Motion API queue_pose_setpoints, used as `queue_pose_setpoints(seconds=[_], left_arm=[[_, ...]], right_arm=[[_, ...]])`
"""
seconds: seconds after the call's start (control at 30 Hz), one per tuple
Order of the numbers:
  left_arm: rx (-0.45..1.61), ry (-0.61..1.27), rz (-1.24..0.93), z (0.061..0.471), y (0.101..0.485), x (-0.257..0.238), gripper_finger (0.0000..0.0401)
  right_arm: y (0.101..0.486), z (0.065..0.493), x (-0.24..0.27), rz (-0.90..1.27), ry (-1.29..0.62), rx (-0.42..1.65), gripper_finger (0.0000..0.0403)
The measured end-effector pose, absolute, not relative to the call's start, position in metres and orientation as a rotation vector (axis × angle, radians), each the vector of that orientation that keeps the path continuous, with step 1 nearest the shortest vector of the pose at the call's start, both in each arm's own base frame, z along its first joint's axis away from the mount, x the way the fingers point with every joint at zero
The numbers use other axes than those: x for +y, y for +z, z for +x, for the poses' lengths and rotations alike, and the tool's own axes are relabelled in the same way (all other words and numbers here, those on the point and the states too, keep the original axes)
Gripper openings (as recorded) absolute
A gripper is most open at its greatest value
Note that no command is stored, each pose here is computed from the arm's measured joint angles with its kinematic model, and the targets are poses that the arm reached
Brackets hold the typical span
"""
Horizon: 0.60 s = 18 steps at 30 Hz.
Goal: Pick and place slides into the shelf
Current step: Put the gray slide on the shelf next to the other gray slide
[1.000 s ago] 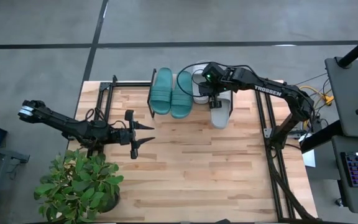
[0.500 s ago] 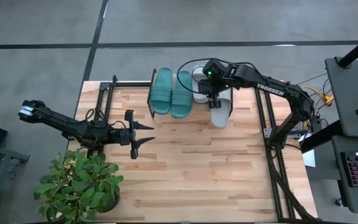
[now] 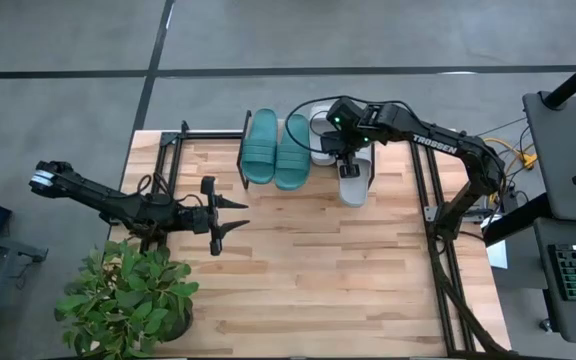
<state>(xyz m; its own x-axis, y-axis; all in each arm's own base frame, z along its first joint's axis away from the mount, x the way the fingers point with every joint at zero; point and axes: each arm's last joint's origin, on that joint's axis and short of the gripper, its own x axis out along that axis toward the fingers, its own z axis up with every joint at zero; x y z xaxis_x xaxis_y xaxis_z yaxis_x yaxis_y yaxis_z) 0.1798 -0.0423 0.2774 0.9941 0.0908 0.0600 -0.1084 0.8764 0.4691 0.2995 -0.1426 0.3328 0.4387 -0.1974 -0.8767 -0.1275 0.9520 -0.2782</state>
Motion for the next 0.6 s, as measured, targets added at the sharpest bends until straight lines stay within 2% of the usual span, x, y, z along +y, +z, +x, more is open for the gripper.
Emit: queue_pose_setpoints(seconds=[0.33, 0.6], left_arm=[[-0.037, 0.104, 0.492, 0.180, 0.277, -0.042, 0.0149], [-0.037, 0.104, 0.492, 0.180, 0.277, -0.042, 0.0149]], right_arm=[[0.308, 0.315, -0.149, -0.289, 0.000, 1.183, 0.0009], [0.306, 0.315, -0.150, -0.282, 0.006, 1.189, 0.0009]])
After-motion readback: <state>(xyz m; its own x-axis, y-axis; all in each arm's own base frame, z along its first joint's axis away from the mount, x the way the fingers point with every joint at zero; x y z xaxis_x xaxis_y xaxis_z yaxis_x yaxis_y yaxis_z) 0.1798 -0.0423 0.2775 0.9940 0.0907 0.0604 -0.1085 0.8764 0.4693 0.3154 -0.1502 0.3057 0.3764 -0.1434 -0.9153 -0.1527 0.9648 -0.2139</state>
